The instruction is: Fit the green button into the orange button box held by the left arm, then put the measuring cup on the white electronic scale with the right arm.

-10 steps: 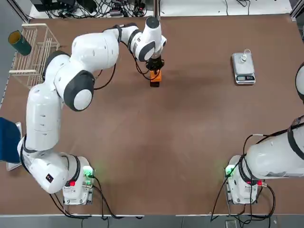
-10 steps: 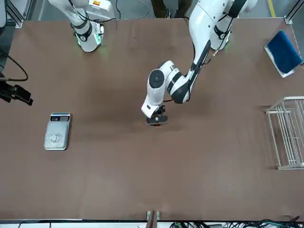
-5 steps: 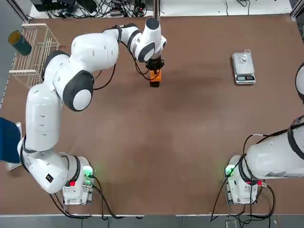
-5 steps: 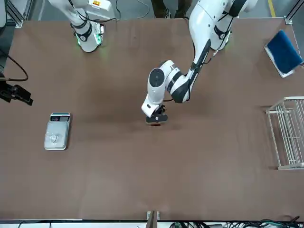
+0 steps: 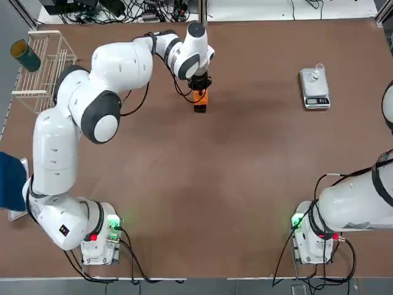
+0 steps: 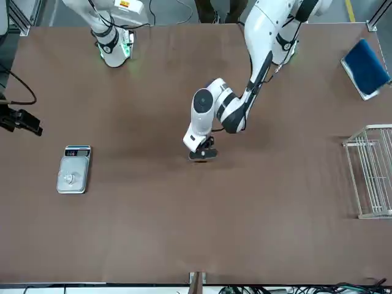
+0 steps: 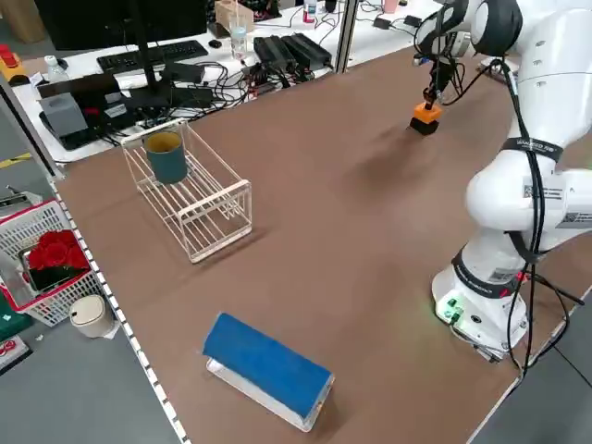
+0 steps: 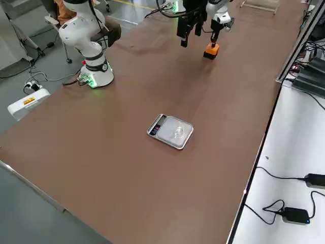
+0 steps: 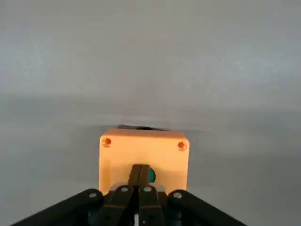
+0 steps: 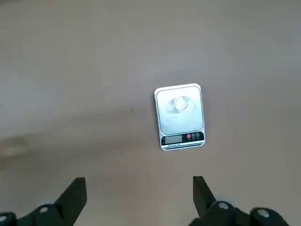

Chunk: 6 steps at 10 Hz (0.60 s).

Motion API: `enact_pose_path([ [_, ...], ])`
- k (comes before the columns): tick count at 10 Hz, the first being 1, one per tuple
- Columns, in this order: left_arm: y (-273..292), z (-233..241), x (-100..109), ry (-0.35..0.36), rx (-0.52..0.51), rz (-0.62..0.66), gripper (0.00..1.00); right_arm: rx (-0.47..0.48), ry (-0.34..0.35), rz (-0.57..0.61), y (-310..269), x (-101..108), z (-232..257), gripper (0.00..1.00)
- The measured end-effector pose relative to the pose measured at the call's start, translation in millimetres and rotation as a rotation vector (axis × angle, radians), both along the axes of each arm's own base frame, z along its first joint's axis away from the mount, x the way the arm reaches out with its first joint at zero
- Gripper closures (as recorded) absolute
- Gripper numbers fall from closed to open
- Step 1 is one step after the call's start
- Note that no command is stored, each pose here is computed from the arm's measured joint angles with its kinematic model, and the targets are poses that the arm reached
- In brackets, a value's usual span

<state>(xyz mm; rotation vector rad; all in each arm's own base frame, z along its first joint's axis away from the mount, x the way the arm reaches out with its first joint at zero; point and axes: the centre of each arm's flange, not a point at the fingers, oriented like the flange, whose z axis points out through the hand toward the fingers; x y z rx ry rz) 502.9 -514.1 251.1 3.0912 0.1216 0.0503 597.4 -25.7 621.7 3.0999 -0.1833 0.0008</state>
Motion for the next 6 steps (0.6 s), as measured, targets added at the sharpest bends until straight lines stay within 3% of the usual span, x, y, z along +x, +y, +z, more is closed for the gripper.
enact_pose_path([
  [6,-0.3,1.6,-0.1,-0.002,-0.001,0.002,0.99,0.0,0.0,0.001,0.3,0.0,0.0,0.0],
])
